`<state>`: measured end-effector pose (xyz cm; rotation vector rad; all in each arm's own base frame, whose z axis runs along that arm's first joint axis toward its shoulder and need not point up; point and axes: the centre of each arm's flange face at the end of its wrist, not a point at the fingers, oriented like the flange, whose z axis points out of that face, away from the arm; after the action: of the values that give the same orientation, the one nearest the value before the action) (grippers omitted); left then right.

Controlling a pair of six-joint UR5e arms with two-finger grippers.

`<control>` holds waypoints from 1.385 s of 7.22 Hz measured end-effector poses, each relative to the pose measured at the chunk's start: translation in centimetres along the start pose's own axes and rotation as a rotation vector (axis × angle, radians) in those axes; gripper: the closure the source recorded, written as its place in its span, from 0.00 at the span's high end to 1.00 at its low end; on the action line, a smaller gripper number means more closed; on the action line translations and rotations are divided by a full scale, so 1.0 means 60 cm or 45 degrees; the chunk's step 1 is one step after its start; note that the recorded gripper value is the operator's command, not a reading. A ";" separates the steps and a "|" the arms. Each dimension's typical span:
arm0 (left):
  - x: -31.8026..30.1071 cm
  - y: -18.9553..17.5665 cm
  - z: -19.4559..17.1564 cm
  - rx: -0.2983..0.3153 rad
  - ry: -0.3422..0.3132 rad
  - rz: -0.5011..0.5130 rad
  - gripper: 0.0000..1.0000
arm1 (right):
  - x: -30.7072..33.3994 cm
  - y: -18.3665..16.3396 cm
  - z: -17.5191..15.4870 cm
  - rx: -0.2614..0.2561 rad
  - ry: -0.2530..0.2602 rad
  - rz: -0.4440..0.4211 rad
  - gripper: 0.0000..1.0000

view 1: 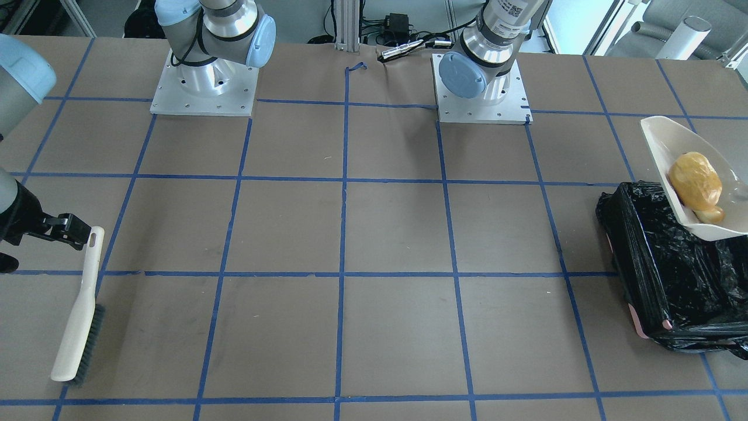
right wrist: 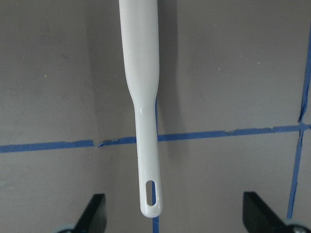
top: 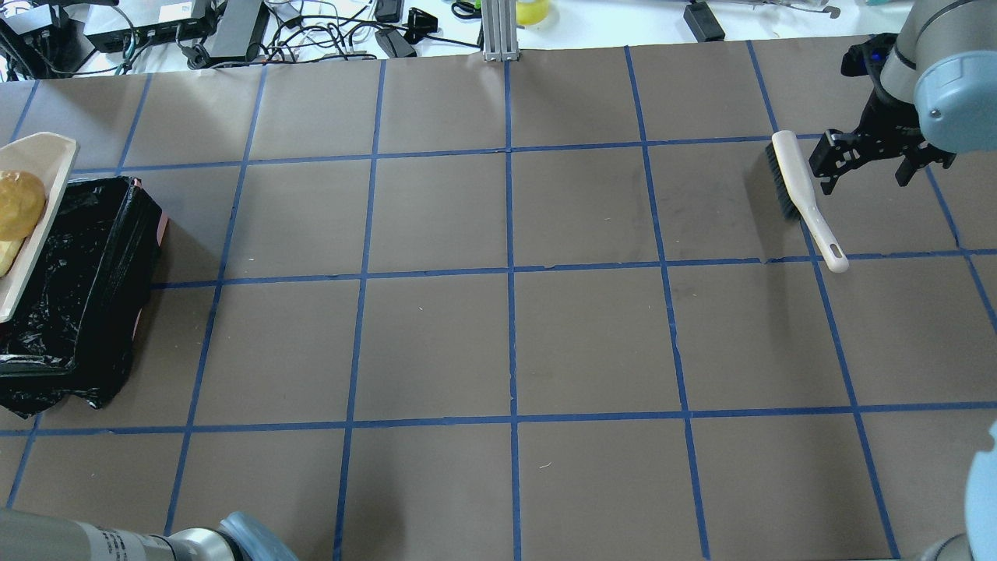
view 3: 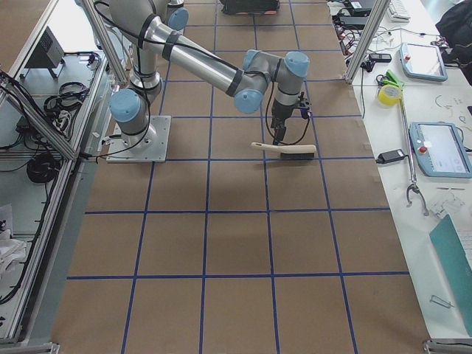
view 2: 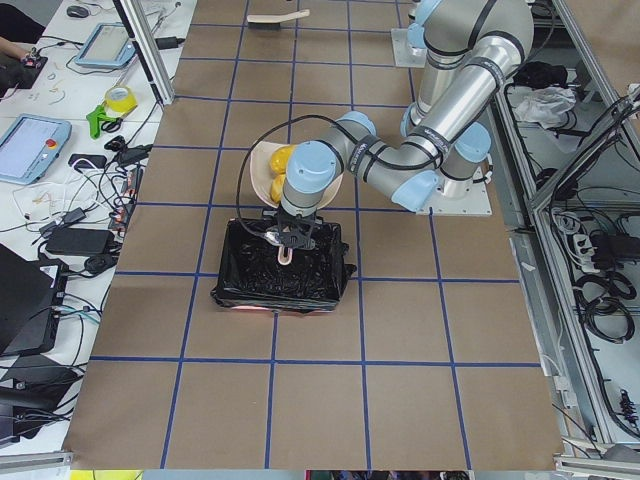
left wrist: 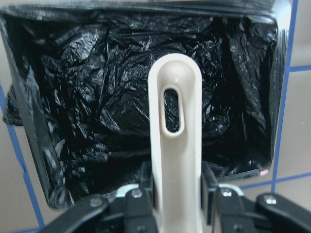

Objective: Sweep and dump trash into bin

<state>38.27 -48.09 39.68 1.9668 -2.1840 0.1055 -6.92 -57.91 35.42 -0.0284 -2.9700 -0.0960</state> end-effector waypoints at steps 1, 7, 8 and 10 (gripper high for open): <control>-0.006 -0.032 0.001 0.024 -0.013 0.039 0.00 | -0.002 0.024 -0.041 0.019 0.005 0.001 1.00; 0.004 -0.158 0.072 0.319 -0.063 0.254 0.00 | -0.180 0.132 -0.219 0.189 -0.050 -0.021 0.98; 0.006 -0.166 0.072 0.393 -0.079 0.283 0.00 | -0.208 0.143 -0.235 0.202 -0.095 -0.001 0.98; 0.028 -0.159 0.060 0.536 -0.101 0.412 0.00 | -0.251 0.157 -0.262 0.201 -0.133 0.036 0.99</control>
<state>47.20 -51.44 35.74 1.8032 -2.6940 0.5883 10.77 -49.75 48.91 -0.0571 -3.0701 0.1484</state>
